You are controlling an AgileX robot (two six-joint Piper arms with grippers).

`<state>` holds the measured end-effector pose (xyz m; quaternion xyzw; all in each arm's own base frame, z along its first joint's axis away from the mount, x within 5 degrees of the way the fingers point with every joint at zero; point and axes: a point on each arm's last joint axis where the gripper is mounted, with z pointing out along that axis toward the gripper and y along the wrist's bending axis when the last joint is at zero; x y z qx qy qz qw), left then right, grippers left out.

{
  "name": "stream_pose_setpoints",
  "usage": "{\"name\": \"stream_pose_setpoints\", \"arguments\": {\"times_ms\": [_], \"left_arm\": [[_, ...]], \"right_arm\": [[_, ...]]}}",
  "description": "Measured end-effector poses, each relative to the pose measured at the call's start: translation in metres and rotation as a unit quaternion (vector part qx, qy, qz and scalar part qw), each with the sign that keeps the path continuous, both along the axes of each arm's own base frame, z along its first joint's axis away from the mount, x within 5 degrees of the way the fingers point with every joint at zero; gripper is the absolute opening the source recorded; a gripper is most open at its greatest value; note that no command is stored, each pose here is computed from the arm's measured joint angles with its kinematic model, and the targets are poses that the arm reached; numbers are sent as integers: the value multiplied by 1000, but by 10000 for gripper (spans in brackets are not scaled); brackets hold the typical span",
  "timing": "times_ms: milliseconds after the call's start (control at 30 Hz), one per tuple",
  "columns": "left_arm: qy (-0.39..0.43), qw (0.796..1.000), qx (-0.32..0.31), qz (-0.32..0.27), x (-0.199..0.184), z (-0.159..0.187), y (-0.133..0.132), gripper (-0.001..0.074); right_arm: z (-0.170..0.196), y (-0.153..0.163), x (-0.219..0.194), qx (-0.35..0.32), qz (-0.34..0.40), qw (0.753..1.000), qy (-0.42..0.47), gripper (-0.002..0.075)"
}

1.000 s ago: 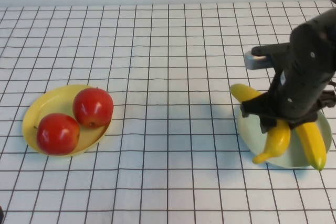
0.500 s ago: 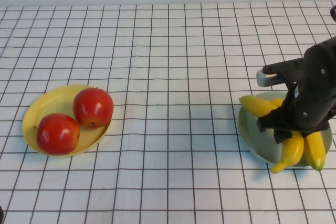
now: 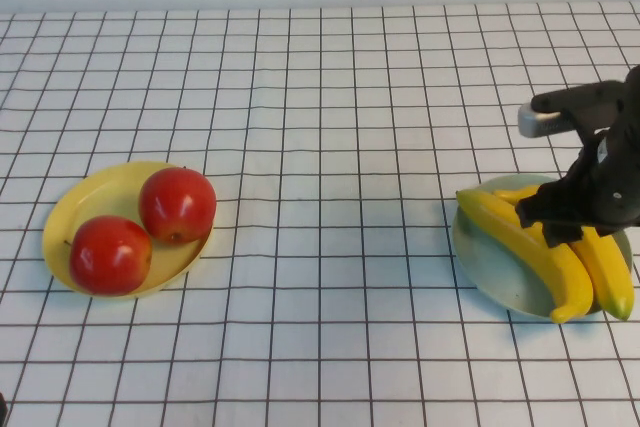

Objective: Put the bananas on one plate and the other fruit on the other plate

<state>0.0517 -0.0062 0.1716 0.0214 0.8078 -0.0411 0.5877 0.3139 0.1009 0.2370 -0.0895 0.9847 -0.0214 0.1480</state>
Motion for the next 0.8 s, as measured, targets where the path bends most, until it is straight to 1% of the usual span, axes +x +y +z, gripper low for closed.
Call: {"name": "stream_pose_setpoints", "arguments": {"times_ms": [33, 67, 100, 167, 233, 267, 300, 367, 567, 667, 800], "left_arm": [[0, 1000, 0, 0, 0, 0, 0, -4], [0, 1000, 0, 0, 0, 0, 0, -4], [0, 1000, 0, 0, 0, 0, 0, -4], [0, 1000, 0, 0, 0, 0, 0, -4], [0, 1000, 0, 0, 0, 0, 0, -4], [0, 1000, 0, 0, 0, 0, 0, -4], [0, 1000, 0, 0, 0, 0, 0, -4], [0, 1000, 0, 0, 0, 0, 0, -4], [0, 1000, 0, 0, 0, 0, 0, -4], [0, 1000, 0, 0, 0, 0, 0, -4], [0, 1000, 0, 0, 0, 0, 0, -4]], "right_arm": [[8, -1, -4, 6, 0, 1000, -14, 387], [15, -2, -8, 13, 1, 1000, -29, 358], [23, -4, -14, 26, 2, 998, -51, 313], [40, -6, -29, 62, 3, 992, -110, 182], [56, -11, -49, 100, 5, 979, -178, 78], [63, -14, -60, 119, 6, 970, -212, 46], [67, -17, -70, 130, 8, 963, -238, 28], [75, -25, -93, 151, 13, 945, -291, 3], [89, -43, -147, 181, 16, 912, -368, -13], [86, -49, -165, 192, 13, 906, -377, -14], [66, -55, -185, 206, 5, 907, -366, -15]]}}
